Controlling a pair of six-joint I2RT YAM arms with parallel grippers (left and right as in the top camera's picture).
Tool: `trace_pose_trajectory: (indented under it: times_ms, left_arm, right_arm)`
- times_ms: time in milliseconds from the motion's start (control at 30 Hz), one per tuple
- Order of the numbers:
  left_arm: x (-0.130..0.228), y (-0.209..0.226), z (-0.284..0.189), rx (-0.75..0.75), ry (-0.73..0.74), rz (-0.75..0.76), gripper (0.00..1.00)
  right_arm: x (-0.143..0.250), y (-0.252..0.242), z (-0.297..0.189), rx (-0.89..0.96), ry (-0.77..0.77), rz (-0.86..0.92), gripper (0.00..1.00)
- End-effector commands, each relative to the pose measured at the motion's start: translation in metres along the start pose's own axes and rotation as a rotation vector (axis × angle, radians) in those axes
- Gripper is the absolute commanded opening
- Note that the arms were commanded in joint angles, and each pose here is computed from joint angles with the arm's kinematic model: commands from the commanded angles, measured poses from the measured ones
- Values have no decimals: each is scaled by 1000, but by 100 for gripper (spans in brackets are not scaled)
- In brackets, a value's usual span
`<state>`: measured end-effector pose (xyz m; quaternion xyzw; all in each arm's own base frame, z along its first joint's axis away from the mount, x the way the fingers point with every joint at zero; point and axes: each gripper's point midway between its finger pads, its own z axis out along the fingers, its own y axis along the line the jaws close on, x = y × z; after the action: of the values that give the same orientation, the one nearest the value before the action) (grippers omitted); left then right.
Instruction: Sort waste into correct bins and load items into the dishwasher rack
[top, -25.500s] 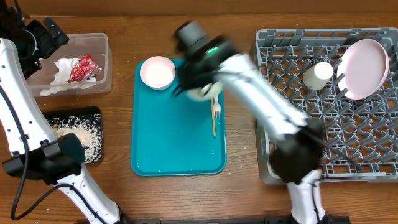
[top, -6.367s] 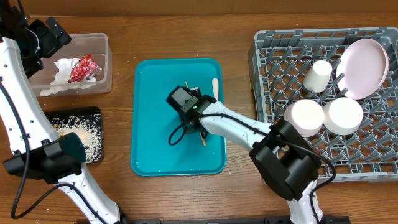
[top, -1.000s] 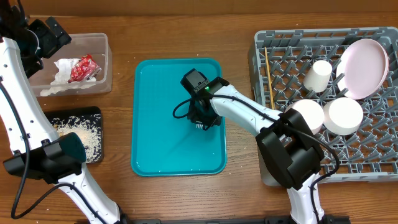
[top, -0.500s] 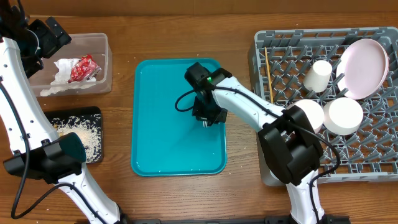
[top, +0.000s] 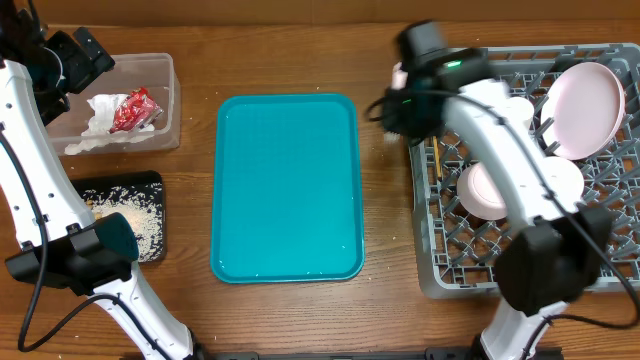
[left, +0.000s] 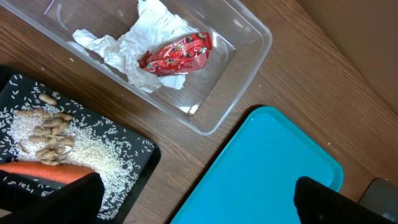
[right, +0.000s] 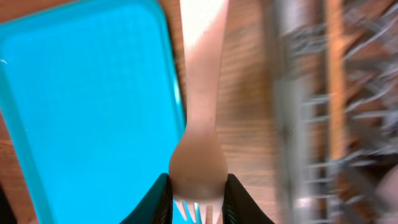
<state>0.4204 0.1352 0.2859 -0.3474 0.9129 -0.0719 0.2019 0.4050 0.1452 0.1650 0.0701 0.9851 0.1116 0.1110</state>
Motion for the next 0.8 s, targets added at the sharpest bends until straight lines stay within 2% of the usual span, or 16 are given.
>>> trace_pose_trajectory:
  times_ms: [0, 167, 300, 367, 400, 433, 467, 533, 567, 667, 767]
  left_arm:
    - [1, -4, 0, 7, 2, 0, 100]
    - [1, -4, 0, 7, 2, 0, 100]
    - [1, -4, 0, 7, 3, 0, 100]
    - [1, -4, 0, 7, 2, 0, 100]
    - [1, -4, 0, 7, 2, 0, 100]
    - [1, -4, 0, 7, 2, 0, 99]
    - [1, -4, 0, 7, 2, 0, 100]
    - [1, -4, 0, 7, 3, 0, 100]
    - [1, -4, 0, 7, 2, 0, 100]
    - [1, -4, 0, 7, 2, 0, 100]
    - [1, -4, 0, 7, 3, 0, 100]
  right_arm:
    - [-23, -32, -33, -63, -61, -137, 4]
    - [-31, -73, -32, -99, -48, -112, 6]
    - [-28, -83, -21, -92, -37, -106, 16]
    - [-27, -84, -16, -92, -33, -104, 25]
    - [-25, -84, -11, -94, -28, -105, 37]
    - [-24, -84, -9, -98, -25, -104, 43]
    - [-24, -84, -8, -99, -23, -100, 53]
    - [-24, -84, -8, -99, -23, -96, 76]
    - [-23, -84, -8, -99, -23, -92, 84]
    - [-19, -85, -8, -96, -4, -70, 89]
    - [-13, -80, -12, -125, 24, -31, 89]
